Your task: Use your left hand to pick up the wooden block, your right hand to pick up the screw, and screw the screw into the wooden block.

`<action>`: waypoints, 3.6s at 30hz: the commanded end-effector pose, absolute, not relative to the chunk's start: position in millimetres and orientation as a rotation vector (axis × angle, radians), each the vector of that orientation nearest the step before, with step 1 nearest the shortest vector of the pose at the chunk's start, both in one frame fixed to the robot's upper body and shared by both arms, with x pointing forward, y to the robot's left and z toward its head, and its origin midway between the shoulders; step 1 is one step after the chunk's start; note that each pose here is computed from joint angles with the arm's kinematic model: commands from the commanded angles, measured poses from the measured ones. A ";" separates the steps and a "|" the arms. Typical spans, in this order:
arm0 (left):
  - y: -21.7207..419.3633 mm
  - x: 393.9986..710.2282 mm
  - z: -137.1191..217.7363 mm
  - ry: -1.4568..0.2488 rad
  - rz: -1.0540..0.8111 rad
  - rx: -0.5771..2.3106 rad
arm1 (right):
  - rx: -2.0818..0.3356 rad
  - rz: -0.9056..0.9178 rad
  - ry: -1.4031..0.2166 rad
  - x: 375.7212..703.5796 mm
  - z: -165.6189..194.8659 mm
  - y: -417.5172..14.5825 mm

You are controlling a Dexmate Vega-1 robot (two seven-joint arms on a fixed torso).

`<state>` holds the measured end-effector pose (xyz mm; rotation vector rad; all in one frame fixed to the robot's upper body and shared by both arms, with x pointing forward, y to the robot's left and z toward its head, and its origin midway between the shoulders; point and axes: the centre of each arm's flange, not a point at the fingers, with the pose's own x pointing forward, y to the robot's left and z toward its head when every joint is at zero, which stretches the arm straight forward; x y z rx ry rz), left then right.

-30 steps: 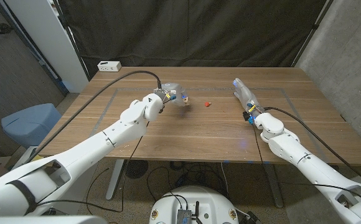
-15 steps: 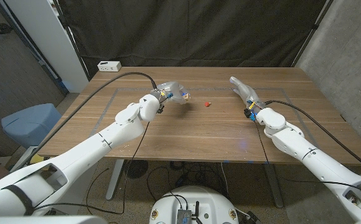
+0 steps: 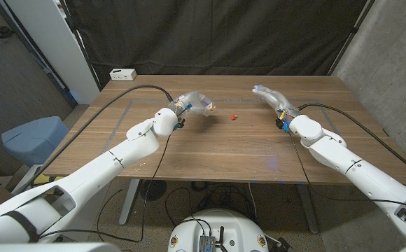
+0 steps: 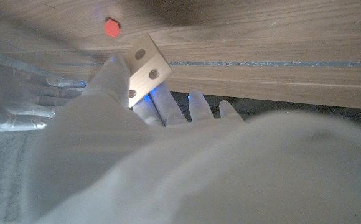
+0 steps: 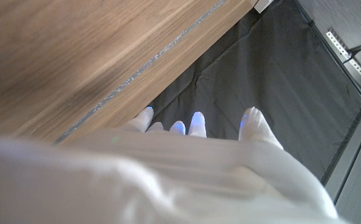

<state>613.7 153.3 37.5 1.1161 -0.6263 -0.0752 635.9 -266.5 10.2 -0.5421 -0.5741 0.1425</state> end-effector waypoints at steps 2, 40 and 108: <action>160.7 618.0 28.6 -0.614 -0.130 0.959 | -0.707 0.143 -0.567 631.1 24.7 -265.5; 170.5 609.7 -14.8 -0.637 -0.237 0.699 | -1.273 0.176 -0.574 618.9 75.8 -221.8; 152.4 624.2 -38.4 -0.623 -0.381 0.579 | -1.944 0.399 -0.601 649.4 115.4 -178.2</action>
